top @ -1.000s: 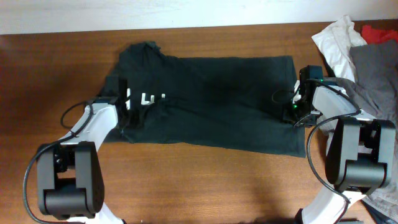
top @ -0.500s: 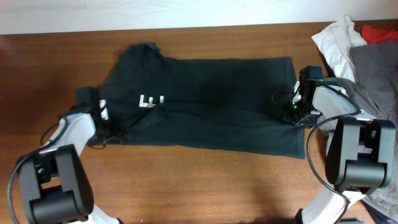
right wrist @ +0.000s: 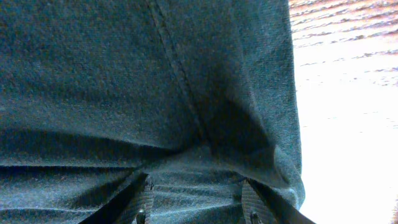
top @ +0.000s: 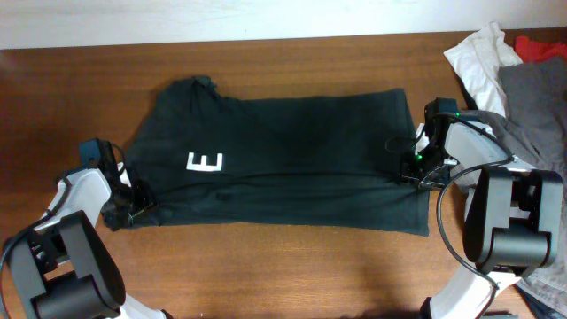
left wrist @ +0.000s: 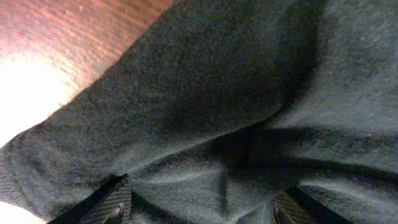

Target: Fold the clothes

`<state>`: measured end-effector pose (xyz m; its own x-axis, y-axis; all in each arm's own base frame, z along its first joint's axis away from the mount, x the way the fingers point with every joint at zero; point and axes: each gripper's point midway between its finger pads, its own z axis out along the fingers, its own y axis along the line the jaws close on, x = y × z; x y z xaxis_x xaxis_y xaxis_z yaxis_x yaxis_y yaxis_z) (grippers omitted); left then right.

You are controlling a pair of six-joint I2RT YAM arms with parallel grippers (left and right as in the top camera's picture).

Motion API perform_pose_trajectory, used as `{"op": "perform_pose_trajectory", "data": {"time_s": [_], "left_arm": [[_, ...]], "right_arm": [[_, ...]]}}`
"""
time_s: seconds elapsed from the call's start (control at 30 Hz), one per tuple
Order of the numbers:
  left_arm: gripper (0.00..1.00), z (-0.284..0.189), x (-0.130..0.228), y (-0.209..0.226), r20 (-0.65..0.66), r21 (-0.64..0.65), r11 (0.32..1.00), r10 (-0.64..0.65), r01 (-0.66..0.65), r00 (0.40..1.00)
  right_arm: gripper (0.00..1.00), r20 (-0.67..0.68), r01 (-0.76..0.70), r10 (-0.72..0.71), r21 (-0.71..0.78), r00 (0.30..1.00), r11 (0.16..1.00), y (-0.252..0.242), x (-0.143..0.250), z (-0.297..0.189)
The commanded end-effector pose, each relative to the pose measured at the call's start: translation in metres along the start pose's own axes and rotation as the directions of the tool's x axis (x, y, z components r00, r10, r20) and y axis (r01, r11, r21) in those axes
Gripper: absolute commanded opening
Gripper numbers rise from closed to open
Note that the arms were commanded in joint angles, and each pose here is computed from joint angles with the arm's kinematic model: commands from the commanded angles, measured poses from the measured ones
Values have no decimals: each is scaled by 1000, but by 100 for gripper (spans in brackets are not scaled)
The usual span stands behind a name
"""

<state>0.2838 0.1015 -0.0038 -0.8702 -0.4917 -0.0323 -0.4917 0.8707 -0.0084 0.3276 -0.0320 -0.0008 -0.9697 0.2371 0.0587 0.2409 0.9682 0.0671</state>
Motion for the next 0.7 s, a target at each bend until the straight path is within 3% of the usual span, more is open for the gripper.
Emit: {"op": "perform_pose_trajectory", "data": {"time_s": [0.0,0.4,0.67], "left_arm": [[69,23,36,26,-128,-103,994,-50,37,991],[66,22,36,34,-120,-155,985,-94,75,988],[66,8,34,30,-90,-136,988,-86,73,992]], "right_arm": [[51,-51,-14,14,14,999,1000,-4,7,13],[54,41,-7,7,-10,999,1000,6,-32,-37],[55,41,-6,6,-11,999,1000,7,-29,-47]]}}
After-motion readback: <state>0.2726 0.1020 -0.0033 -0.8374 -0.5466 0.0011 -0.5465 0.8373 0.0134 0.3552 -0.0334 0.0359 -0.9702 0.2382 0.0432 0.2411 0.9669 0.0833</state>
